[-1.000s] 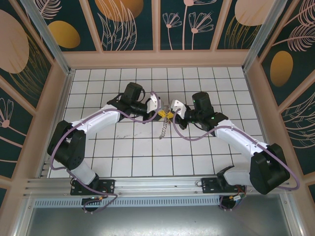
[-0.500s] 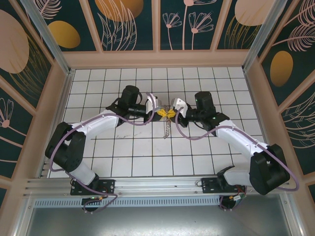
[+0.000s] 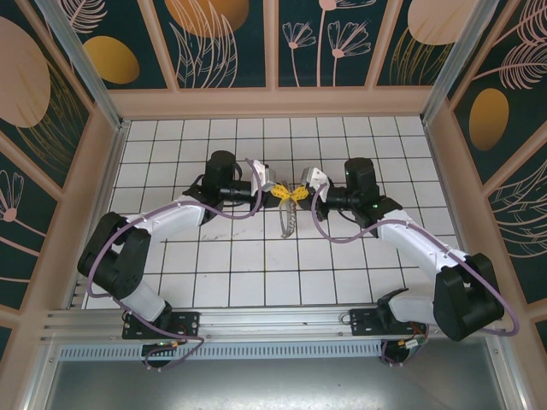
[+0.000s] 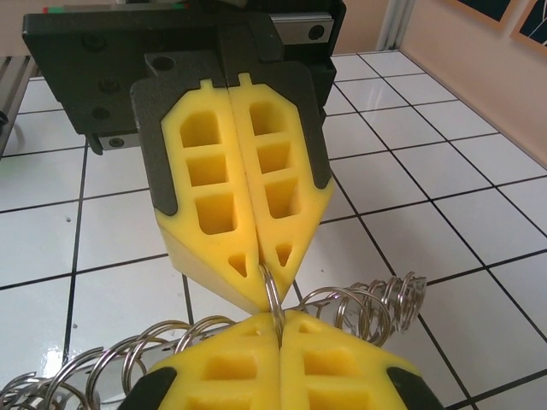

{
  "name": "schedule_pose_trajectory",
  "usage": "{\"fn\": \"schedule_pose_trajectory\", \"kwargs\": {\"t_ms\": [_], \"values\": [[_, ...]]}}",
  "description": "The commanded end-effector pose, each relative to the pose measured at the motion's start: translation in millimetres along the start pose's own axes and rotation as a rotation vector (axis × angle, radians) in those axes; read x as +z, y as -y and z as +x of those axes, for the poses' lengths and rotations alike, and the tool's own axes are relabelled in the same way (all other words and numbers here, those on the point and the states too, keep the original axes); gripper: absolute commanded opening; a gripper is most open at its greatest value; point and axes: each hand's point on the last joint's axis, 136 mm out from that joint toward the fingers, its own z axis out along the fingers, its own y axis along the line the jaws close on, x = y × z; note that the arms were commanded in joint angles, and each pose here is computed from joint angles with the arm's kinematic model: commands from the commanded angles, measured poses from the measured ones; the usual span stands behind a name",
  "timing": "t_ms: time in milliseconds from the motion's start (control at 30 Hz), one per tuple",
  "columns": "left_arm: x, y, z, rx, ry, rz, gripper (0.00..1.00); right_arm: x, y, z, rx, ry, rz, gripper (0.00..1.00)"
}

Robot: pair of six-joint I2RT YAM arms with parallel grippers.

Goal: Put the keys on the keyring

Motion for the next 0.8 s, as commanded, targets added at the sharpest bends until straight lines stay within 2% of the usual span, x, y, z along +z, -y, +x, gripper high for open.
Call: {"fn": "schedule_pose_trajectory", "kwargs": {"t_ms": [0, 167, 467, 767], "values": [[1.4, 14.6, -19.7, 0.072, -0.018, 0.073, 0.09, -1.6, 6.6, -5.0, -0.045, -0.017, 0.047, 0.0], [1.4, 5.1, 4.1, 0.056, -0.161, 0.034, 0.17, 1.2, 7.7, -6.9, -0.065, -0.054, 0.057, 0.0], [0.7, 0.4, 8.0, 0.057, -0.207, 0.018, 0.23, 6.3, 5.6, -8.9, -0.088, -0.075, 0.054, 0.0], [2.6, -0.6, 7.9, 0.061, -0.216, 0.025, 0.2, 9.8, 3.9, -9.3, -0.091, -0.081, 0.042, 0.0]]}}
